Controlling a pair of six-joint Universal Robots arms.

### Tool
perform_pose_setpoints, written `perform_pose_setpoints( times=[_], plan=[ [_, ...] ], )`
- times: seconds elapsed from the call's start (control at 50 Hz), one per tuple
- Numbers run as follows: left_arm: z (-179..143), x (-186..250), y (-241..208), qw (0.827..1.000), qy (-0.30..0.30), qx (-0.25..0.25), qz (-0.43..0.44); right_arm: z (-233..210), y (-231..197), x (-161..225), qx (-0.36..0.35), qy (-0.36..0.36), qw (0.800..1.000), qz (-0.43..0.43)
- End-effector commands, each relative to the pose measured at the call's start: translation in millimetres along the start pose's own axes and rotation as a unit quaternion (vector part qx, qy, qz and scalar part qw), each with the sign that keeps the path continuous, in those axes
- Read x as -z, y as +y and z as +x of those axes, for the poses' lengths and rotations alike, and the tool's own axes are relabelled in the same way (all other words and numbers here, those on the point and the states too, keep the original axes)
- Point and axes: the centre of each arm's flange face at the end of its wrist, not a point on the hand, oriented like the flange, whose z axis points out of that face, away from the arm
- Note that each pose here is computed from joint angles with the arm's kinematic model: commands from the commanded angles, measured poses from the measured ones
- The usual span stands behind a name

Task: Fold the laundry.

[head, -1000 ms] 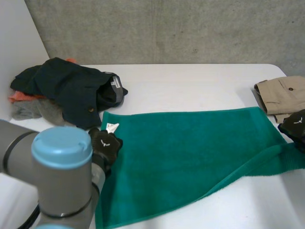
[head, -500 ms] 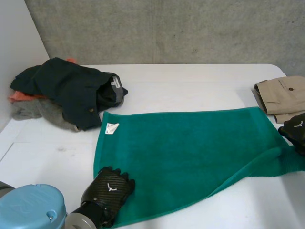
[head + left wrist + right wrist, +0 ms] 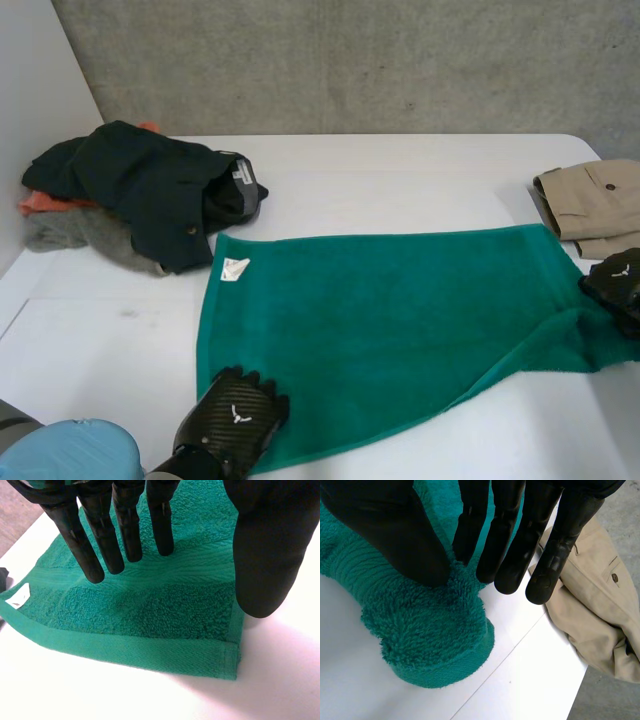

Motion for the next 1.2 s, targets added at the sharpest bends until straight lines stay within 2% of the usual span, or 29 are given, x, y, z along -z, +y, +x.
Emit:
perform_pose_setpoints(
  times=[0.02,0.26,0.58,0.7,0.86,0.94,0.96,1.02,1.14,1.2],
  plan=[
    [1.3,-5.0,3.4,1.000,-0.001,0.000,-0.003,-1.7,0.9,-0.1,0.000,0.001,1.000,0.001],
    [-0.6,-18.3,1.3,1.000,-0.017,0.004,0.020,-8.3,2.8,1.4,-0.004,-0.012,1.000,0.002],
    [-23.4,-42.8,0.6,0.998,-0.056,0.022,0.017,-12.7,4.3,3.1,-0.006,-0.019,1.000,0.001],
    [-26.5,-46.0,5.0,0.998,-0.061,-0.015,0.003,-12.0,4.3,4.0,-0.006,-0.019,1.000,0.001],
    [-33.2,-15.0,-1.8,0.997,-0.064,-0.044,-0.016,-10.7,2.6,31.8,0.005,-0.041,0.999,-0.023],
    [-29.5,7.6,0.5,0.997,-0.035,-0.045,-0.051,-6.6,18.3,55.3,0.020,-0.084,0.993,-0.075],
    [-28.2,14.2,2.7,0.996,-0.022,-0.044,-0.071,-9.1,22.7,64.6,0.031,-0.113,0.989,-0.093],
    [-29.5,18.6,3.0,0.995,-0.009,-0.035,-0.094,-7.2,23.4,71.9,0.039,-0.141,0.984,-0.097],
    [-61.5,-10.8,-25.6,0.997,-0.077,0.004,-0.030,6.4,12.7,51.4,0.040,-0.076,0.995,-0.042],
    [-78.2,-39.1,-36.3,0.993,-0.116,0.010,0.011,6.5,0.6,25.2,0.040,-0.054,0.998,-0.005]
  ],
)
